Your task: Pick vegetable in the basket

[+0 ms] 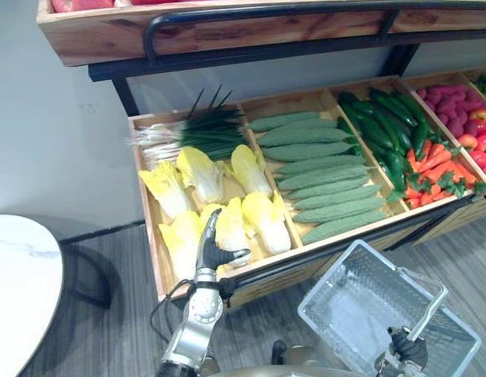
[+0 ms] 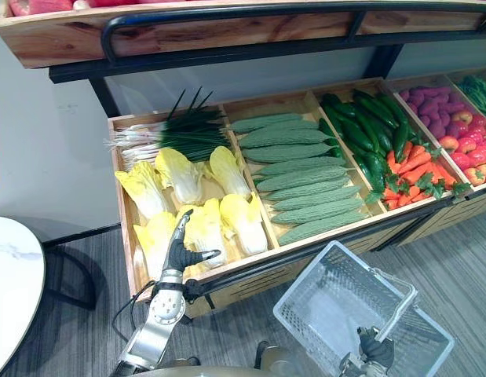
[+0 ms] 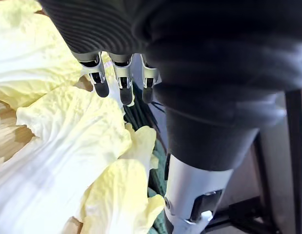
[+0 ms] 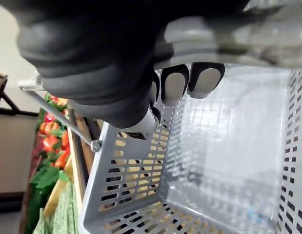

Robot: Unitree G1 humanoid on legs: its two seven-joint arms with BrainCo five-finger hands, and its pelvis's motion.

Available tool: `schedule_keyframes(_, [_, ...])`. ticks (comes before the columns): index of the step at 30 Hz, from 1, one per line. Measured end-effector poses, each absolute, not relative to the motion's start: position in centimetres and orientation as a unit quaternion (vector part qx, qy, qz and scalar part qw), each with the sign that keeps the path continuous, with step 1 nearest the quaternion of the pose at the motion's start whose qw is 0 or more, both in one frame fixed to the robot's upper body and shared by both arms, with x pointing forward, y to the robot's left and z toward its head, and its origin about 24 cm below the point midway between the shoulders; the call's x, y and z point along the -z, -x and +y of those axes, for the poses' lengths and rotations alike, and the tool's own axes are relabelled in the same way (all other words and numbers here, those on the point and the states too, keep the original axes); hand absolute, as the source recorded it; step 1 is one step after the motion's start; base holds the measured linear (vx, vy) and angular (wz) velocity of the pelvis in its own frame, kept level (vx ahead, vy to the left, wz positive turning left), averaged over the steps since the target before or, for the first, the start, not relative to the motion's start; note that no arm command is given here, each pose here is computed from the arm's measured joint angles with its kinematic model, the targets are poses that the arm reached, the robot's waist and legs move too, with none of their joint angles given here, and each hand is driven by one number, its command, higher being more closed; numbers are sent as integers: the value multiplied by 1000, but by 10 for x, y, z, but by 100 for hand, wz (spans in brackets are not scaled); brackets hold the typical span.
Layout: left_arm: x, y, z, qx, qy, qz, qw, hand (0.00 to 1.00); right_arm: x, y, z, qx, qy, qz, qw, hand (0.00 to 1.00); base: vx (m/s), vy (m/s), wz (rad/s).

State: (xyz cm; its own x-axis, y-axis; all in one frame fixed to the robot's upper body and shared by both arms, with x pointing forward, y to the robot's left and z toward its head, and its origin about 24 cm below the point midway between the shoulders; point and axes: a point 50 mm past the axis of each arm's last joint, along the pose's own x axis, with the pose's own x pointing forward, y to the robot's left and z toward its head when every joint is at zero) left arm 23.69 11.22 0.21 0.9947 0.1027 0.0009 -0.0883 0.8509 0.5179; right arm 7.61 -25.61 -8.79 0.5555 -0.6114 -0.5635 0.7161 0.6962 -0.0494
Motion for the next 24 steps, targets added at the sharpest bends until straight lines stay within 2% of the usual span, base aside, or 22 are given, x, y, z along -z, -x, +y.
schedule_keyframes(7, [8,-263,135,-92,-333,52,937,0,86,-94,-249,345,-97,269,894,100,-10,-40,-13])
schedule_keyframes(14, [-12,-303,148,-135,-366,32,920,0,74,-128,-247,310,-92,226,919,100,-26,-19,-7])
schedule_keyframes(19, [-20,-313,156,-163,-383,20,909,0,66,-148,-241,290,-93,197,932,100,6,-13,-6])
schedule_keyframes(20, [-21,-313,156,-166,-389,16,906,100,66,-148,-242,291,-94,195,932,100,0,0,0])
schedule_keyframes(24, [-23,-316,156,-167,-398,9,902,100,64,-152,-241,288,-95,190,934,100,-43,-7,1])
